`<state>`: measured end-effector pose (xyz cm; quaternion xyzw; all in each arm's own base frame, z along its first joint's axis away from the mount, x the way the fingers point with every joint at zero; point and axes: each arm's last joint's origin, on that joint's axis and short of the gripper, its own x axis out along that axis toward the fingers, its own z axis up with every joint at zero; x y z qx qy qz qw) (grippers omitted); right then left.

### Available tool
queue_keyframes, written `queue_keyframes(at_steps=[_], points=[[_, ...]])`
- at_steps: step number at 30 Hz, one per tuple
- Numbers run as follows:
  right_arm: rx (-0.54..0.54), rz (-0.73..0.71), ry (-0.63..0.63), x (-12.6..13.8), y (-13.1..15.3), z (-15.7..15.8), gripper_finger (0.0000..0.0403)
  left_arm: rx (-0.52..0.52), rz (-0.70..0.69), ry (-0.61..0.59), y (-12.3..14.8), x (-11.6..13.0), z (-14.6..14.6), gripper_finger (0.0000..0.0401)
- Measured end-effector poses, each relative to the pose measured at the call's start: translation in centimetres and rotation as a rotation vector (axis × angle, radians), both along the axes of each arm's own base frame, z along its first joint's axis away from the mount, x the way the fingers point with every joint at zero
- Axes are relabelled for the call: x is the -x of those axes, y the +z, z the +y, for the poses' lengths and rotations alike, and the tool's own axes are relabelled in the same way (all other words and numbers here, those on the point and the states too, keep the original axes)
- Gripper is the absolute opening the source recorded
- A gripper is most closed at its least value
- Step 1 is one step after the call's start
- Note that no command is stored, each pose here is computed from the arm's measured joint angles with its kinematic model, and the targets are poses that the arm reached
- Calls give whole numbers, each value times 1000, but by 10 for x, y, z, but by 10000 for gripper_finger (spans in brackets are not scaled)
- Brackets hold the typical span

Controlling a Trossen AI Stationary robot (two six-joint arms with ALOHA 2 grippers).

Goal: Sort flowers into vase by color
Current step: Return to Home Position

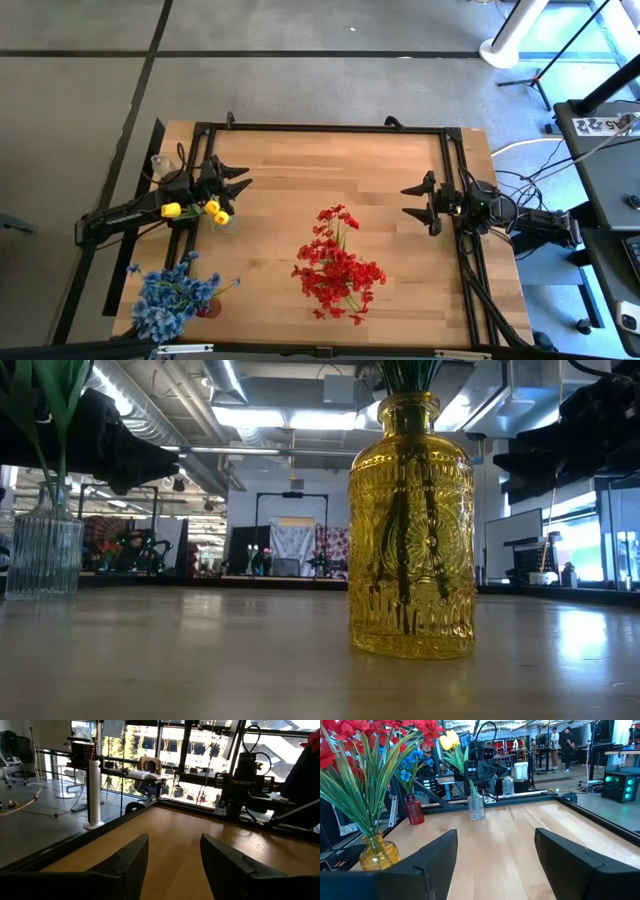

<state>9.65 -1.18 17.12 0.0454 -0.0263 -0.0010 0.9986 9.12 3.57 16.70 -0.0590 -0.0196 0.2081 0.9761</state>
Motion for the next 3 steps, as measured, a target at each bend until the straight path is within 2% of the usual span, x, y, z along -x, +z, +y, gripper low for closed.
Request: queue_keyframes(at_steps=[3], points=[[0, 0, 0, 0, 0, 0, 264, 0, 0, 0, 0, 0, 0, 176]])
